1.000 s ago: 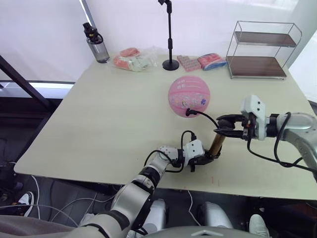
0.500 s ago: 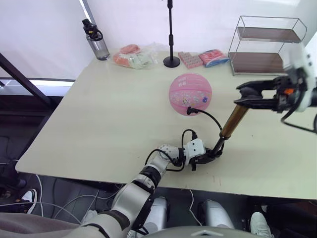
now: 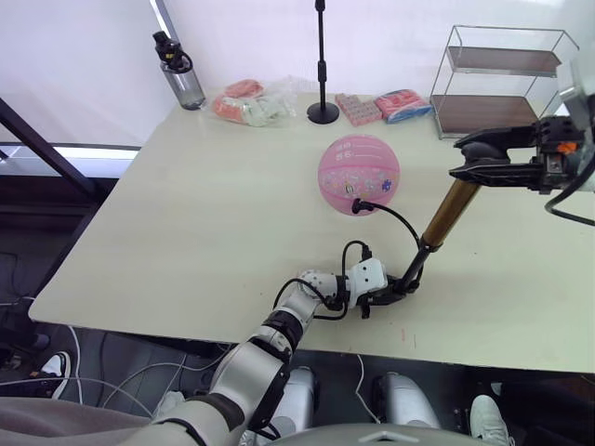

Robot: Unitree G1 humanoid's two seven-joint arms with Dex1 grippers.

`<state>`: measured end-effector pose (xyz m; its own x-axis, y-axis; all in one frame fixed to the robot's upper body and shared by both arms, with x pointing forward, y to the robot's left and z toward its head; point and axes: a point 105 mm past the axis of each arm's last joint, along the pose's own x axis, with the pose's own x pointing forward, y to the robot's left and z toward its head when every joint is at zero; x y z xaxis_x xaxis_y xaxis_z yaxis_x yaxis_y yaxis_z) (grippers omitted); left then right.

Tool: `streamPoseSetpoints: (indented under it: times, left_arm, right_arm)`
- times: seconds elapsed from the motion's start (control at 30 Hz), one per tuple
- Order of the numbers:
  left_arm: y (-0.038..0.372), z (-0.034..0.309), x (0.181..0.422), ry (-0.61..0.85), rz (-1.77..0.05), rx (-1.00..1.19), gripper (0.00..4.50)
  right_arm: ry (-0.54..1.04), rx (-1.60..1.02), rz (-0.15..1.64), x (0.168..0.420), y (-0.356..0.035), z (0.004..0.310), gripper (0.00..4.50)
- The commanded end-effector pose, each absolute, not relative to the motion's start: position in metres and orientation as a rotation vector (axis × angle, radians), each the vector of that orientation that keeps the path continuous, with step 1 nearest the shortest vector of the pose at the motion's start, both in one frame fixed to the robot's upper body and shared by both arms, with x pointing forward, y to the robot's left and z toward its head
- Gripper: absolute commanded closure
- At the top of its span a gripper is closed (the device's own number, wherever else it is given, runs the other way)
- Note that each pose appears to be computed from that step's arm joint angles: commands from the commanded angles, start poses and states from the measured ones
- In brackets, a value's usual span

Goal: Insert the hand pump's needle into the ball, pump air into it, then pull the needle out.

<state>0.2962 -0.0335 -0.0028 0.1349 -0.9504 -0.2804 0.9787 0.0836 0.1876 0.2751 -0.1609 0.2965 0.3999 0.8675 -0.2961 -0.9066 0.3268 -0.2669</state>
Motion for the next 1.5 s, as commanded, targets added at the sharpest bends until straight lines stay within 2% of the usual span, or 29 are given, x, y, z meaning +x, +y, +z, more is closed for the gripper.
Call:
streamPoseSetpoints:
  times: [0.03, 0.13, 0.53, 0.7, 0.8, 1.1, 1.33, 1.5]
  left_arm:
    - [-0.008, -0.059, 0.267, 0.357, -1.464, 0.389, 3.41]
    - [-0.008, -0.059, 0.267, 0.356, -1.463, 0.389, 3.41]
    - [-0.007, -0.059, 0.268, 0.357, -1.454, 0.390, 3.41]
    - [-0.007, -0.060, 0.268, 0.357, -1.453, 0.390, 3.41]
    - [-0.007, -0.060, 0.268, 0.355, -1.454, 0.390, 3.41]
    - [-0.008, -0.060, 0.267, 0.356, -1.456, 0.384, 3.41]
    - [-0.009, -0.060, 0.265, 0.354, -1.460, 0.376, 3.41]
    - [-0.010, -0.060, 0.264, 0.354, -1.463, 0.374, 3.41]
  right_arm:
    - [0.052, -0.457, 1.171, 0.268, -0.153, 0.293, 2.70]
    - [0.124, -0.452, 1.193, 0.271, -0.147, 0.257, 2.70]
    - [0.276, -0.434, 1.165, 0.281, -0.146, 0.155, 2.70]
    - [0.288, -0.447, 1.155, 0.280, -0.141, 0.125, 2.70]
    - [0.280, -0.451, 1.158, 0.279, -0.140, 0.121, 2.70]
    - [0.140, -0.436, 1.158, 0.286, -0.148, 0.206, 2.70]
    - [0.052, -0.385, 1.190, 0.275, -0.154, 0.277, 2.70]
    - [0.009, -0.402, 1.170, 0.271, -0.161, 0.310, 2.70]
